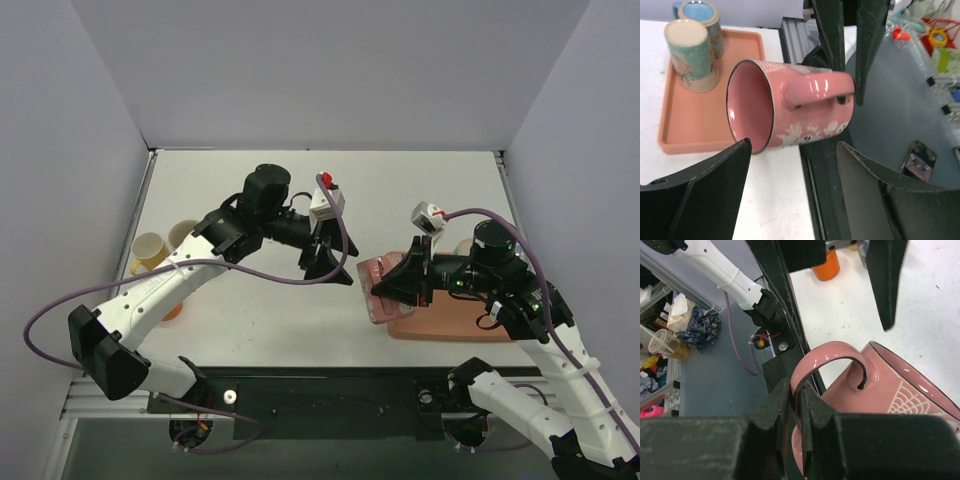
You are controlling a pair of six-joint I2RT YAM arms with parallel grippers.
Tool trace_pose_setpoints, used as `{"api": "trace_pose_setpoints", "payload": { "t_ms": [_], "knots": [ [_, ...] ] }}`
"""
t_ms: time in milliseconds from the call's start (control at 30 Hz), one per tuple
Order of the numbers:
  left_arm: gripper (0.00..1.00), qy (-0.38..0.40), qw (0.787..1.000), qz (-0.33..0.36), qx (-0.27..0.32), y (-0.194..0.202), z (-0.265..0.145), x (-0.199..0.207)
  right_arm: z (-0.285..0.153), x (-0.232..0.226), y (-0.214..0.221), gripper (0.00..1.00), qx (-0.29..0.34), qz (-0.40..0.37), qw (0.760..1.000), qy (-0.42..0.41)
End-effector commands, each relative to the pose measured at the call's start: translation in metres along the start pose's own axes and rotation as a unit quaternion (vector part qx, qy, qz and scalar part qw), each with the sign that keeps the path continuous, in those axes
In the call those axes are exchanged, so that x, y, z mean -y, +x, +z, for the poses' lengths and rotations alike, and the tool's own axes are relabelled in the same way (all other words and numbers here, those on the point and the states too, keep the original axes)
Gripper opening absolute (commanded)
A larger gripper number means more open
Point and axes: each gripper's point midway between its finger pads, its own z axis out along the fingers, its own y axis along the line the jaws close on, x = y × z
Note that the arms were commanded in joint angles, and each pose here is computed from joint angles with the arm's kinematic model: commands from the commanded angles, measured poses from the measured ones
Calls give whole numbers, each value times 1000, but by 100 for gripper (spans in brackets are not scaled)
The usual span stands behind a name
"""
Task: Turn the mug right side up
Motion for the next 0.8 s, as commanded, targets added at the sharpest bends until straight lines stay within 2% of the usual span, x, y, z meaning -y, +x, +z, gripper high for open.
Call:
{"api": "trace_pose_setpoints", "payload": {
  "t_ms": [0, 233, 433, 500, 533, 567, 600, 667, 767],
  "knots": [
    [79, 28, 998, -4, 50, -33, 15, 4, -9, -34, -41, 0, 57, -87, 993, -55],
    [79, 57, 997, -14, 41, -31, 30, 2, -7, -32, -38, 0, 53, -92, 993, -56],
    [74, 108, 993, -55, 2, 8, 42, 28, -6, -27, -33, 0, 46, -100, 993, -50],
    [60, 122, 991, -58, -1, 10, 45, 38, -6, -26, -32, 0, 44, -103, 992, -51],
    [44, 128, 990, -59, -2, 11, 44, 42, -6, -26, -31, 0, 43, -105, 992, -51],
    [37, 134, 989, -64, -5, 14, 44, 44, -5, -25, -31, 0, 41, -104, 992, -51],
    [20, 134, 989, -67, -6, 14, 41, 46, -5, -24, -30, 0, 41, -104, 992, -50],
    [0, 125, 990, -70, -13, 18, 38, 47, -4, -22, -28, 0, 36, -103, 993, -48],
    [0, 85, 993, -76, -13, 20, 31, 36, -2, -9, -18, 0, 26, -95, 995, -27]
  ]
}}
